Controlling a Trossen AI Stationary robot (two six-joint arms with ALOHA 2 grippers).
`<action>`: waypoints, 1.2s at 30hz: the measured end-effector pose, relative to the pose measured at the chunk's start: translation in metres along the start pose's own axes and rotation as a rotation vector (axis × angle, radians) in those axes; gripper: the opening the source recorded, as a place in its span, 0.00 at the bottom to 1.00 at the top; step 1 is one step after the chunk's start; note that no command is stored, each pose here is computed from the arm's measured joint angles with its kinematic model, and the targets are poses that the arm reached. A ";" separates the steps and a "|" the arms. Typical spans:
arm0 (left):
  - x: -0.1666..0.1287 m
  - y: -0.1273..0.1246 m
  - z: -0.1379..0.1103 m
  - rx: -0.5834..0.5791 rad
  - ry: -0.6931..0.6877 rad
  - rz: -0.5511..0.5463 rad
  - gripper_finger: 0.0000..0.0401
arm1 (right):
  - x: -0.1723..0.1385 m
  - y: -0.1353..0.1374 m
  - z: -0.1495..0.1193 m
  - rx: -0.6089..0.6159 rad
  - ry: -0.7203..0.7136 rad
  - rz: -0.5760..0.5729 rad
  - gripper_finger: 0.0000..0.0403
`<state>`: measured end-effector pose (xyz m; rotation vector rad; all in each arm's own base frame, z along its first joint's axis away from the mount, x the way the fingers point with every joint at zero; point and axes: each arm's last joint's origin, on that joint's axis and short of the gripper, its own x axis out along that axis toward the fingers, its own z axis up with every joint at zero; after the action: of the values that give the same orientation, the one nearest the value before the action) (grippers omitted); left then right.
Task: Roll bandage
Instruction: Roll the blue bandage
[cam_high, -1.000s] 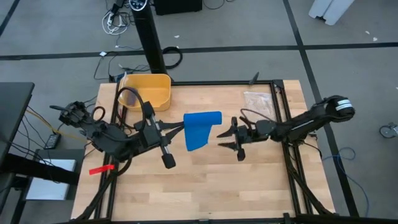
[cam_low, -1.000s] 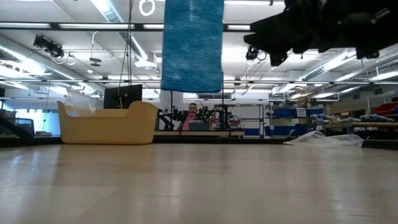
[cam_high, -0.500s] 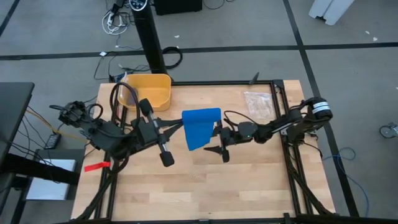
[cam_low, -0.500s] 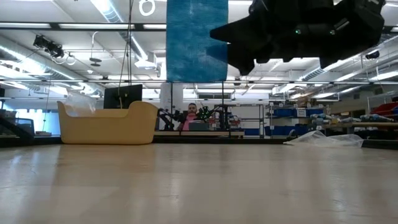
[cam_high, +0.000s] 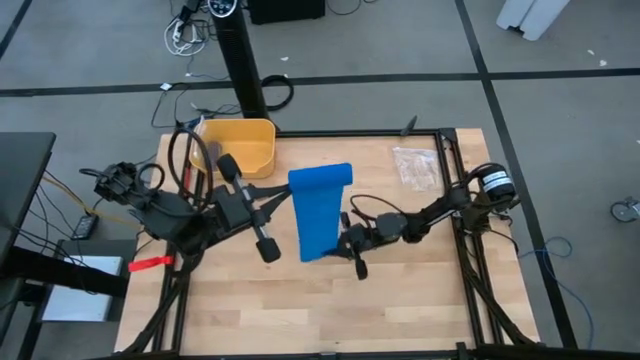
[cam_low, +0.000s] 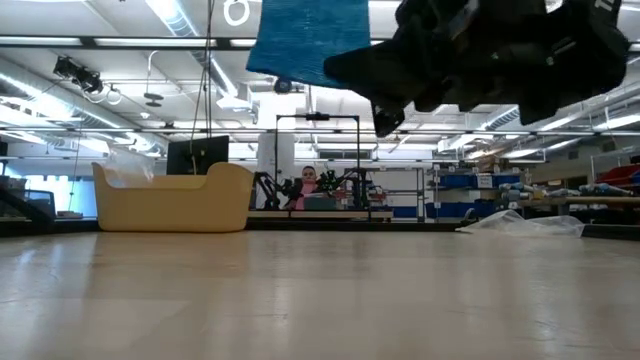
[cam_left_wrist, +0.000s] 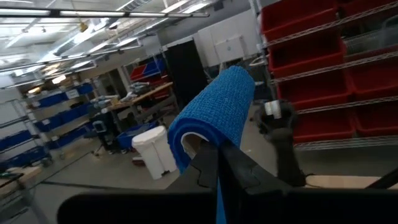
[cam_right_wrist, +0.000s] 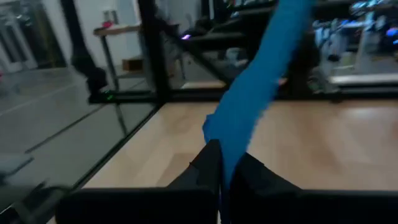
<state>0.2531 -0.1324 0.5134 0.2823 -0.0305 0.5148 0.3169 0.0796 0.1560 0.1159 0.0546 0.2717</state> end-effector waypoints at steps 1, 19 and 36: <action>0.000 0.001 -0.001 0.009 0.009 0.018 0.01 | -0.001 0.005 -0.002 0.000 0.012 0.017 0.03; -0.003 0.017 -0.016 0.179 0.181 0.206 0.01 | -0.023 0.121 0.023 -0.022 -0.075 0.306 0.00; -0.019 -0.028 -0.136 0.399 0.378 0.176 0.01 | -0.025 0.141 0.136 -0.195 -0.234 0.167 0.00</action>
<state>0.2443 -0.1278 0.3733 0.5708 0.4218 0.7422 0.2649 0.1935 0.3093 -0.0421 -0.2144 0.4265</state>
